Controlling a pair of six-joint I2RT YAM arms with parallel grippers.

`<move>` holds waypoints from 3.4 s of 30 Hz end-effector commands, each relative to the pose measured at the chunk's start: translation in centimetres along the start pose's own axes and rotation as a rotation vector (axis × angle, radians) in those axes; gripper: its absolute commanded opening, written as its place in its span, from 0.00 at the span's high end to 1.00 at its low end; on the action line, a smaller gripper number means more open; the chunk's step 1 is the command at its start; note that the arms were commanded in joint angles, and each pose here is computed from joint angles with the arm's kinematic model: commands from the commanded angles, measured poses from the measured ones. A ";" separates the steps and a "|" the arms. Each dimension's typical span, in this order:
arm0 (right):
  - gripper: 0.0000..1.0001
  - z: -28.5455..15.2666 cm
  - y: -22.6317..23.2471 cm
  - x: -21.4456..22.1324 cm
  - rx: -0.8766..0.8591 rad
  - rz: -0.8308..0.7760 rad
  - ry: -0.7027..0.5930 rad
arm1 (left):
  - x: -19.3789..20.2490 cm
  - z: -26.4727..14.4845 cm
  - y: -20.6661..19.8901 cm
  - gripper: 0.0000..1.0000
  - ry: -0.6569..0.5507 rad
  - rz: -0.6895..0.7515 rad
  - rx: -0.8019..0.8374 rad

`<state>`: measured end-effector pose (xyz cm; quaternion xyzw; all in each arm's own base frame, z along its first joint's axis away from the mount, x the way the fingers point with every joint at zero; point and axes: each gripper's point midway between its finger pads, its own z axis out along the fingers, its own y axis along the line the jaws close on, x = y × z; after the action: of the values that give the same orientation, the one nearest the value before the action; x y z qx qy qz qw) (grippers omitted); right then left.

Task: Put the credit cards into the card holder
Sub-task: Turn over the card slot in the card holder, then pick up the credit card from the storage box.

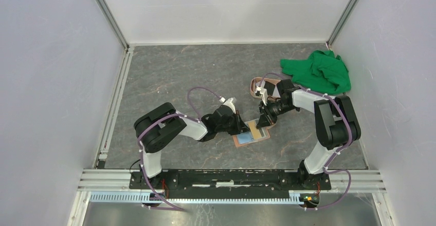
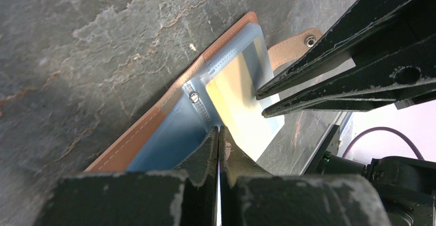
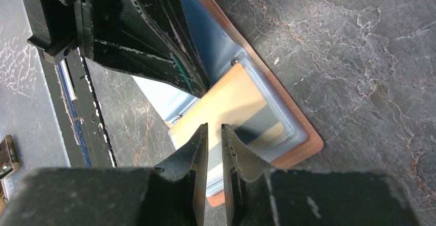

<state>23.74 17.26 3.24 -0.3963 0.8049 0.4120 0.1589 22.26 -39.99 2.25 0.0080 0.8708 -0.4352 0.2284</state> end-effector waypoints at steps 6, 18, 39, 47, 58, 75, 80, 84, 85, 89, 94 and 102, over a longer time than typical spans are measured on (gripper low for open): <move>0.80 -1.4 1.0 -2.4 -0.018 -0.124 -0.050 | -0.1 0.8 -0.8 0.97 0.012 0.074 0.014; 0.78 -9.9 1.0 -7.2 0.247 -0.353 -0.336 | -5.0 -5.3 -4.0 0.87 -0.171 0.352 0.017; 0.39 -13.6 -4.6 -5.6 0.530 -0.160 -0.371 | -20.3 -2.3 -6.5 0.23 -0.221 0.293 -0.177; 0.39 -13.5 -4.5 -5.5 0.505 -0.137 -0.375 | -20.3 2.9 -4.6 0.46 -0.147 0.383 -0.453; 0.39 -13.4 -4.3 -5.4 0.483 -0.127 -0.381 | -21.1 6.8 -4.5 0.56 -0.146 0.378 -0.456; 0.40 -13.2 -4.3 -5.4 0.469 -0.123 -0.384 | -21.0 8.7 -3.0 0.65 -0.143 0.385 -0.483; 0.40 -13.3 -4.3 -5.4 0.469 -0.123 -0.387 | -20.9 9.0 -2.8 0.78 -0.135 0.387 -0.483; 0.40 -13.2 -4.2 -5.3 0.463 -0.121 -0.387 | -21.5 8.5 -3.7 0.98 -0.156 0.390 -0.471; 0.40 -13.2 -4.2 -5.4 0.463 -0.123 -0.388 | -21.9 8.3 -4.0 0.98 -0.169 0.392 -0.471; 0.40 -13.2 -4.1 -5.4 0.459 -0.125 -0.390 | -23.8 6.4 -5.7 0.98 -0.239 0.407 -0.480; 0.40 -13.2 -4.1 -5.3 0.454 -0.123 -0.391 | -25.7 3.9 -8.1 0.98 -0.302 0.439 -0.472; 0.40 -12.7 -3.1 -5.6 0.386 -0.150 -0.414 | -25.4 -1.9 -12.3 0.98 -0.330 0.572 -0.312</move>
<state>30.65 8.28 11.60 -0.3082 0.8095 0.2853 0.4102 43.12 -42.30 13.80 0.0993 0.8965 -0.1513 0.4044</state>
